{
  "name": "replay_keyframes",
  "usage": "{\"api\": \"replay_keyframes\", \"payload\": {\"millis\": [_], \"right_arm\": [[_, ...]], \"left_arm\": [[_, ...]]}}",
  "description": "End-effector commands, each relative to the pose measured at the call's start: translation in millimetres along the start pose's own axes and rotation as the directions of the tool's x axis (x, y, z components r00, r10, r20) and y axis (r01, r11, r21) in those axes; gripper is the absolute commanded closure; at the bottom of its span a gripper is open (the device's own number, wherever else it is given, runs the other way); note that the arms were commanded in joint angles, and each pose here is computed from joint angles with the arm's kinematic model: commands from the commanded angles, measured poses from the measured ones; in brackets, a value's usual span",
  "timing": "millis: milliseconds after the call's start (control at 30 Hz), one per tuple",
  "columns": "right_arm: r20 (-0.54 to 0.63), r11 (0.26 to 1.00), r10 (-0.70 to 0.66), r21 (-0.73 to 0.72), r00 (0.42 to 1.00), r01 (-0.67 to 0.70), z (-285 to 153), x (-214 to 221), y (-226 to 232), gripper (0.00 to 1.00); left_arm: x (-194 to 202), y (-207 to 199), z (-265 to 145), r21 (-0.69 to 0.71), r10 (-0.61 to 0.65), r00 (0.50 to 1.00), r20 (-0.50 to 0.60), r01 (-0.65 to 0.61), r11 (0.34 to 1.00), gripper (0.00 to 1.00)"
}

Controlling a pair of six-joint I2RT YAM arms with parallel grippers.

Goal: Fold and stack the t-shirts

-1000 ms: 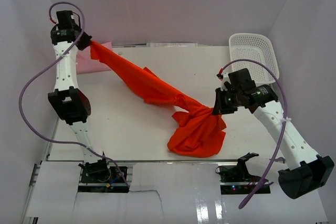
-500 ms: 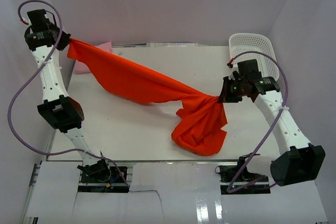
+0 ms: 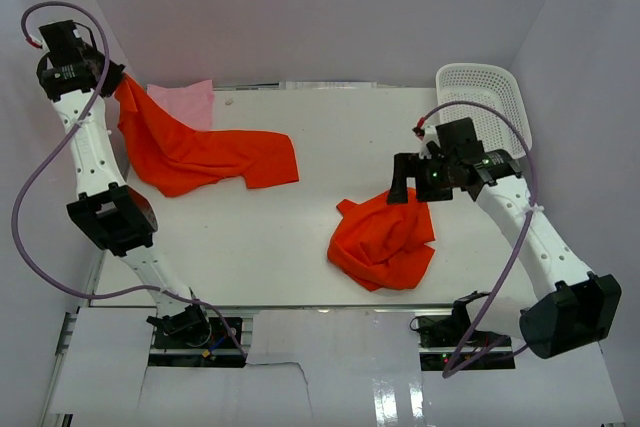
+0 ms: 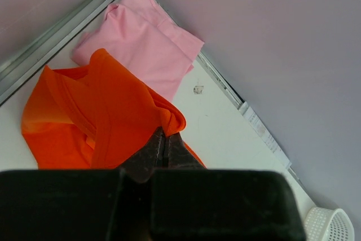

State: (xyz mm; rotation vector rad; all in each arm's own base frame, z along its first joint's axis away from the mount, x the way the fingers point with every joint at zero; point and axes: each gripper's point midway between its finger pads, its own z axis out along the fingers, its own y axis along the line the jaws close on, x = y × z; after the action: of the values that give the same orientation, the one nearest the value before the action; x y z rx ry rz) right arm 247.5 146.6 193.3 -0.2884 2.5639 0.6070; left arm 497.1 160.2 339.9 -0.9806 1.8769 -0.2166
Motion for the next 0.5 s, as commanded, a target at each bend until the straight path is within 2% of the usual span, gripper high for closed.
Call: {"api": "replay_keyframes", "payload": {"millis": [0, 67, 100, 233, 267, 467], "right_arm": [[-0.100, 1.000, -0.004, 0.017, 0.995, 0.005, 13.5, 42.1, 9.0, 0.06], [-0.160, 1.000, 0.019, 0.022, 0.987, -0.016, 28.8, 69.6, 4.8, 0.04], [-0.154, 0.999, 0.034, 0.019, 0.987, -0.031, 34.9, 72.2, 6.7, 0.01], [-0.189, 0.998, 0.062, 0.032, 0.980, -0.057, 56.6, 95.2, 2.2, 0.05], [-0.198, 0.997, 0.067, 0.043, 0.978, -0.060, 61.0, 99.6, -0.1, 0.09], [-0.225, 0.997, 0.071, 0.047, 0.972, -0.062, 92.8, 114.4, 1.3, 0.10]], "left_arm": [[-11.5, -32.5, -43.2, 0.097, 0.032, 0.997, 0.064, -0.038, 0.995, 1.00], [-4.7, -38.9, -45.6, 0.113, 0.041, 0.998, 0.054, -0.047, 0.992, 1.00], [0.5, -42.3, -46.4, 0.119, 0.047, 0.998, 0.046, -0.052, 0.992, 1.00], [21.8, -35.2, -43.1, 0.106, 0.066, 0.998, 0.019, -0.067, 0.992, 1.00], [23.4, -35.6, -42.6, 0.111, 0.068, 0.997, 0.020, -0.070, 0.991, 1.00], [37.0, -31.7, -41.2, 0.107, 0.082, 0.997, 0.004, -0.082, 0.991, 1.00]]}}
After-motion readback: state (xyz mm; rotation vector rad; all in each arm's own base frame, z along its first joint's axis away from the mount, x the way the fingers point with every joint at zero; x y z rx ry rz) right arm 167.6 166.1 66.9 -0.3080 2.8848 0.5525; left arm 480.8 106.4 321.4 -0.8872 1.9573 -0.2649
